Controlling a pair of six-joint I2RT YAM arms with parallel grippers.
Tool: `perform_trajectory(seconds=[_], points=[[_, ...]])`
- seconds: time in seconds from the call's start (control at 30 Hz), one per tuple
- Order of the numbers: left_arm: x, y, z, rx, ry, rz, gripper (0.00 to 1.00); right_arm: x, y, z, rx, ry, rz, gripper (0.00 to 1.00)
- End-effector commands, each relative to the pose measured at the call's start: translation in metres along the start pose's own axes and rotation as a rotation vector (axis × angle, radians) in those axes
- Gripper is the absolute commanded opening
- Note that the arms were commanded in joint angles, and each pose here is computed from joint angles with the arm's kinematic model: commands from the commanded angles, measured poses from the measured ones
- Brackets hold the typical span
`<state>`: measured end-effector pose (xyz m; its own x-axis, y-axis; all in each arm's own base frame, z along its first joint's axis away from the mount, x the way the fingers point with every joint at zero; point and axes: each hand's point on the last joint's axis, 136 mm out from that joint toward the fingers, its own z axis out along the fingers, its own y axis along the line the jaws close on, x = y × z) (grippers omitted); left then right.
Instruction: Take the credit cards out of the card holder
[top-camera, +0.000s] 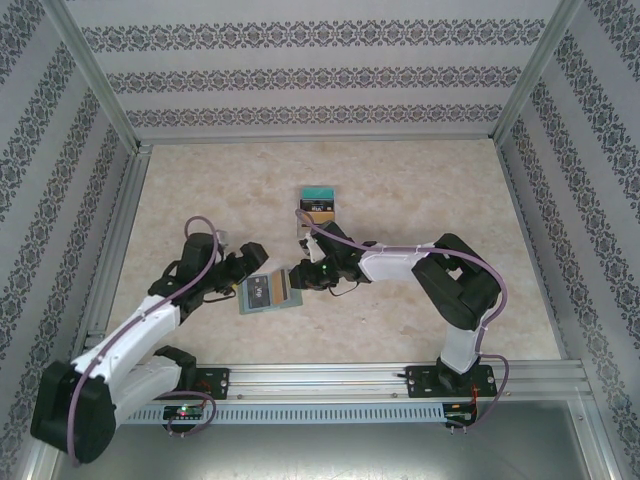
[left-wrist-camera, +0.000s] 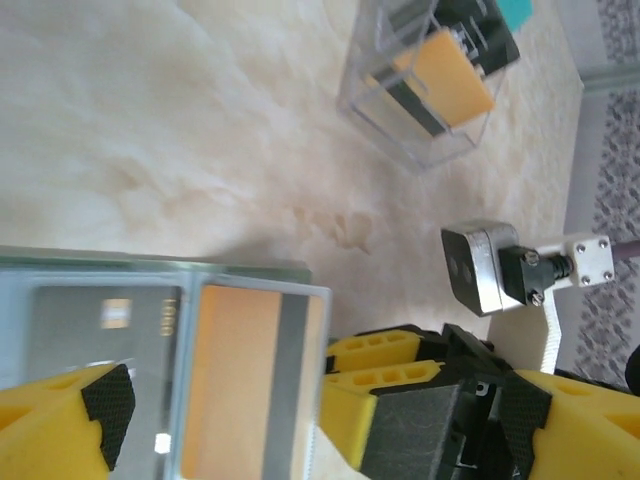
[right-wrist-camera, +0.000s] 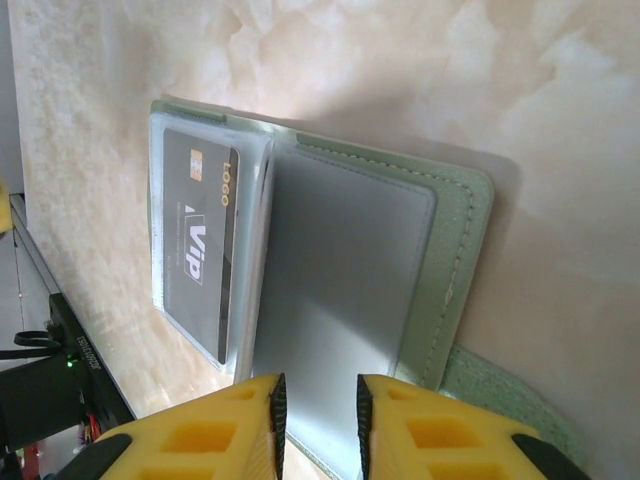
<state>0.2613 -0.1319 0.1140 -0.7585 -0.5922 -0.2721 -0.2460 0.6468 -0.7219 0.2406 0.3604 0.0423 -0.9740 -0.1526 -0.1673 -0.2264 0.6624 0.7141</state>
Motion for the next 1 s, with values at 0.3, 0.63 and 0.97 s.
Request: perform_trajectory(seconds=[0.3, 0.63, 0.97], points=[[0.038, 0.102, -0.009, -0.269, 0.027, -0.169, 0.95, -0.007, 0.063, 0.017, -0.062, 0.087, -0.132, 0.28], [0.032, 0.094, -0.012, -0.251, 0.02, -0.147, 0.92, -0.008, 0.065, 0.027, -0.047, 0.117, -0.128, 0.27], [0.024, 0.065, -0.008, -0.121, 0.023, -0.121, 0.73, -0.008, 0.041, 0.03, 0.1, 0.104, -0.154, 0.3]])
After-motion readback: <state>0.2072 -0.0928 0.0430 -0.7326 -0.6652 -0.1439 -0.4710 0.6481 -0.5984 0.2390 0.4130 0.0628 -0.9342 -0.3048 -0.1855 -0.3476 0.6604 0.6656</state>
